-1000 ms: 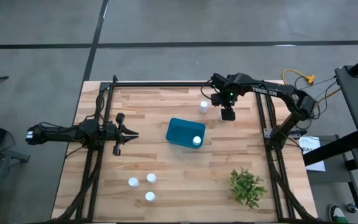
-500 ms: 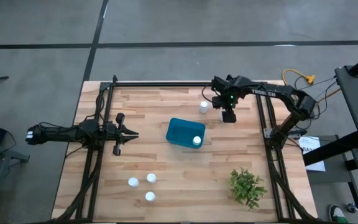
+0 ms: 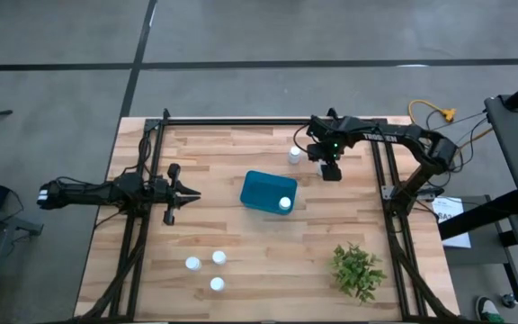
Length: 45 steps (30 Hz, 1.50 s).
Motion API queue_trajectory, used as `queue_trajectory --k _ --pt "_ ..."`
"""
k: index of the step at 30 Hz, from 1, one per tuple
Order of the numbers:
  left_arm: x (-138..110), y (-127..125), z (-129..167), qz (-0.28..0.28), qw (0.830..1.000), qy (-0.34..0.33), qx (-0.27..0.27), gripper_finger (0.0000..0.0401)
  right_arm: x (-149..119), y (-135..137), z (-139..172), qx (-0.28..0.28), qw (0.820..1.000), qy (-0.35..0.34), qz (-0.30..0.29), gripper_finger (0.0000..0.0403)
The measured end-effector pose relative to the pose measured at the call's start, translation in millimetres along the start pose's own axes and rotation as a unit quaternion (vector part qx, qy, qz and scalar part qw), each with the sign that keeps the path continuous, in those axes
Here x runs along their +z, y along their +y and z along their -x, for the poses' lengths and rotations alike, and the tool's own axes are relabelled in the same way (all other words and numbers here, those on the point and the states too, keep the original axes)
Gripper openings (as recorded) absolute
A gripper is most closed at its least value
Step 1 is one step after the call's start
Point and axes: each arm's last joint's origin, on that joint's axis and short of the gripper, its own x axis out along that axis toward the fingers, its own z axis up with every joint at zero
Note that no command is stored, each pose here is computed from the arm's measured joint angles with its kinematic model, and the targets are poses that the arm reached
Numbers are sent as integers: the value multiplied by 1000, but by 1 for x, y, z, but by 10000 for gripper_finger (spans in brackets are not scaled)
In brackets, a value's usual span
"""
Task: Pick and place pill bottles into a basket
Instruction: Put the white pill bottle into the blue bin
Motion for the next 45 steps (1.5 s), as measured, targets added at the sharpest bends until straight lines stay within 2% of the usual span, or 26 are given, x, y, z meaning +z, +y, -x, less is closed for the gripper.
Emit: queue_trajectory --k 12,20,33,45 --pt "0 0 0 0 1000 0 0 33 -2 1 -4 -1 1000 -2 -1 208" --pt "0 0 0 0 1000 0 0 33 -2 1 -4 0 1000 -3 -1 160" --pt "0 0 0 0 1000 0 0 33 -1 1 -2 1 1000 2 -4 160" --pt "0 0 0 0 1000 0 0 33 8 -3 21 3 1000 6 -14 160"
